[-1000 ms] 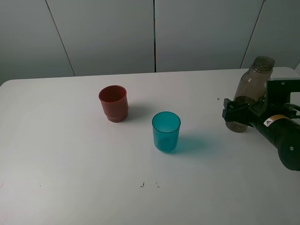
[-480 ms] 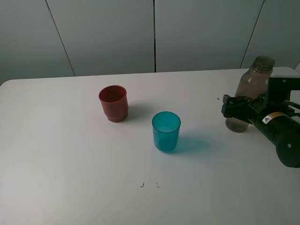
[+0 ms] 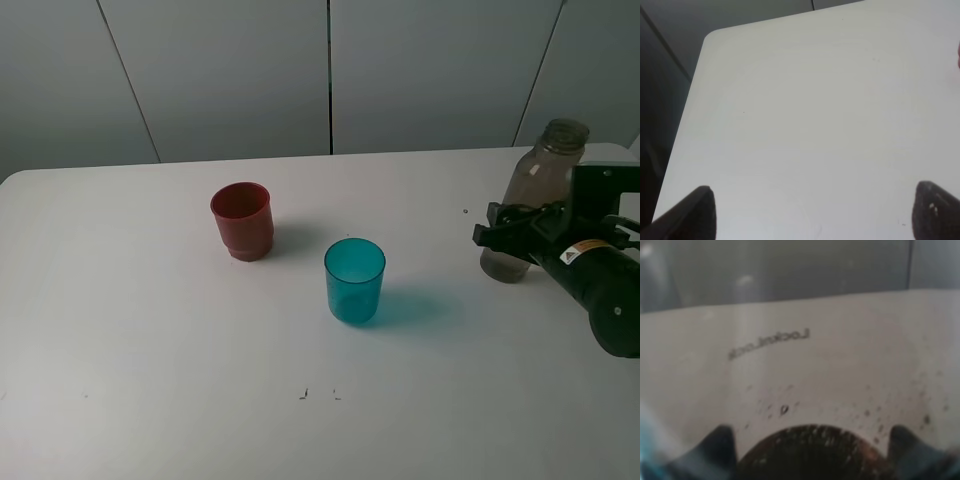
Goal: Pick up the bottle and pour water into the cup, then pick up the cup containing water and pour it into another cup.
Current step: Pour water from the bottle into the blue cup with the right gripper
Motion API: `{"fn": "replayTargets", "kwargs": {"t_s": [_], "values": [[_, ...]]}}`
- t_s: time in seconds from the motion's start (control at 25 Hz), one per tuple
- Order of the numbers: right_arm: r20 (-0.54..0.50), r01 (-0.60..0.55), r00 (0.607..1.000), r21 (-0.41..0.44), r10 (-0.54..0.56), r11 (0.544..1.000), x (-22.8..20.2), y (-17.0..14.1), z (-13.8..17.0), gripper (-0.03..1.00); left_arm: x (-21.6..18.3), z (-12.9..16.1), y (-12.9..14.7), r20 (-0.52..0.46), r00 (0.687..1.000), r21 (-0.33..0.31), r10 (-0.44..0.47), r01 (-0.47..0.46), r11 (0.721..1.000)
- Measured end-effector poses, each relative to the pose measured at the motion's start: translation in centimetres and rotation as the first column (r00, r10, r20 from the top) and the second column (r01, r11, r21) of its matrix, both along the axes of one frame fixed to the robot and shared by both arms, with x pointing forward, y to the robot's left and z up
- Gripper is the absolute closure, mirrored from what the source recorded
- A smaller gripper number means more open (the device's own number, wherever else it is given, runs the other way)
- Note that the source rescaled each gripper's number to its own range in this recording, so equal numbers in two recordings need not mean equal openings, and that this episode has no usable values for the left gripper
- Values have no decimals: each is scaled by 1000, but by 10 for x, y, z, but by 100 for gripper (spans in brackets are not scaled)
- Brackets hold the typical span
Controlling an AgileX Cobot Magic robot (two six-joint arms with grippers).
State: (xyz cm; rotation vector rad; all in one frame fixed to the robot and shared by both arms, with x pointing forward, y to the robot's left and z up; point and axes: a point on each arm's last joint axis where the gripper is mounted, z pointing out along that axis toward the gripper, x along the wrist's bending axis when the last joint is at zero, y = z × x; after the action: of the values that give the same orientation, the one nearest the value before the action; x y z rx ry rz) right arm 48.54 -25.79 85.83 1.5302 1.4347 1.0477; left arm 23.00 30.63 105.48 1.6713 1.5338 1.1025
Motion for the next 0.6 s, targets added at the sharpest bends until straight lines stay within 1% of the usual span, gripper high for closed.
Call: {"fn": "replayTargets", "kwargs": {"t_s": [0.36,0.6], "values": [[0,-8,1000,0,8,1000,0,1,0,94,0,0,0,0,1000,0,0,0,1000],[-4,-52,999,3,52,999,0,5,2,94,0,0,0,0,1000,0,0,0,1000]]}}
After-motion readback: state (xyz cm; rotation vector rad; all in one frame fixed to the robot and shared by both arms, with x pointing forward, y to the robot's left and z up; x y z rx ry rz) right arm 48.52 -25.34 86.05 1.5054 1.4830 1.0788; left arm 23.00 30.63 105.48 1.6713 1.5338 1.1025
